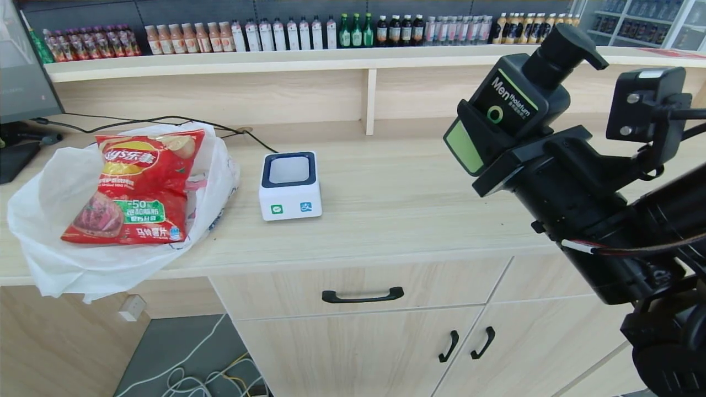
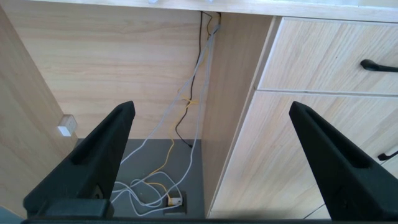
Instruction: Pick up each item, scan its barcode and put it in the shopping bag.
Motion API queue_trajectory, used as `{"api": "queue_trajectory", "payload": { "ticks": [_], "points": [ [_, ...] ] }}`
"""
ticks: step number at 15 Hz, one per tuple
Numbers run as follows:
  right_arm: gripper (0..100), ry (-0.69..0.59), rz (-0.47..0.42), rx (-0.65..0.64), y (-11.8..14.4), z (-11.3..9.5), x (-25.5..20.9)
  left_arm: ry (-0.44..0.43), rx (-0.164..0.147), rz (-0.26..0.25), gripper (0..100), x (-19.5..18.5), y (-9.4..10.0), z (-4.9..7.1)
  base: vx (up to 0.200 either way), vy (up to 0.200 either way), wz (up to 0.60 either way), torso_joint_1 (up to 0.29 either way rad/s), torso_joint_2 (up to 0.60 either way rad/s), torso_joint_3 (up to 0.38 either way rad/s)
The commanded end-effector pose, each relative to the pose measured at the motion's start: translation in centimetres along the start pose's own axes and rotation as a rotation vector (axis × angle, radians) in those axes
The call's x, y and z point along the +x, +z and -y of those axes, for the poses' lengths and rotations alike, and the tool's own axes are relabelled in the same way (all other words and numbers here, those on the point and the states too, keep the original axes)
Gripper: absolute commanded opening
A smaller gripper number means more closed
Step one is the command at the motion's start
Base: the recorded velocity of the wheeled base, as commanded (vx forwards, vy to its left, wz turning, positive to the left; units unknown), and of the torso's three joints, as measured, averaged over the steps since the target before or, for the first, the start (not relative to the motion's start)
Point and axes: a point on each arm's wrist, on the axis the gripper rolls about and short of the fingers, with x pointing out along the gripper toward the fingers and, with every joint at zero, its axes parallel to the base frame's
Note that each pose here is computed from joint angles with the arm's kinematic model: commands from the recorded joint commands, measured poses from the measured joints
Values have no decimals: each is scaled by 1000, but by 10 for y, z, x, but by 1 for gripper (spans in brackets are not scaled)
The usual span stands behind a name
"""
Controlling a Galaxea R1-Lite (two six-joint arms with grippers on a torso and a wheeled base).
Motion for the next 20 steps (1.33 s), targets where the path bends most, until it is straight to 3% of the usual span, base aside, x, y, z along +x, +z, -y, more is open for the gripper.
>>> {"api": "queue_trajectory", "payload": {
  "ticks": [1,9,20],
  "points": [
    [0,-2,-3,-3,-4,0,3,1,0,0,100,0,0,0,0,0,0,0,0,0],
    [0,4,-7,26,-16,-6,15,1,-3,-1,100,0,0,0,0,175,0,3,0,2],
    [0,0,0,33,-5,-2,6,1,-3,-1,100,0,0,0,0,182,0,3,1,2]
  ]
}}
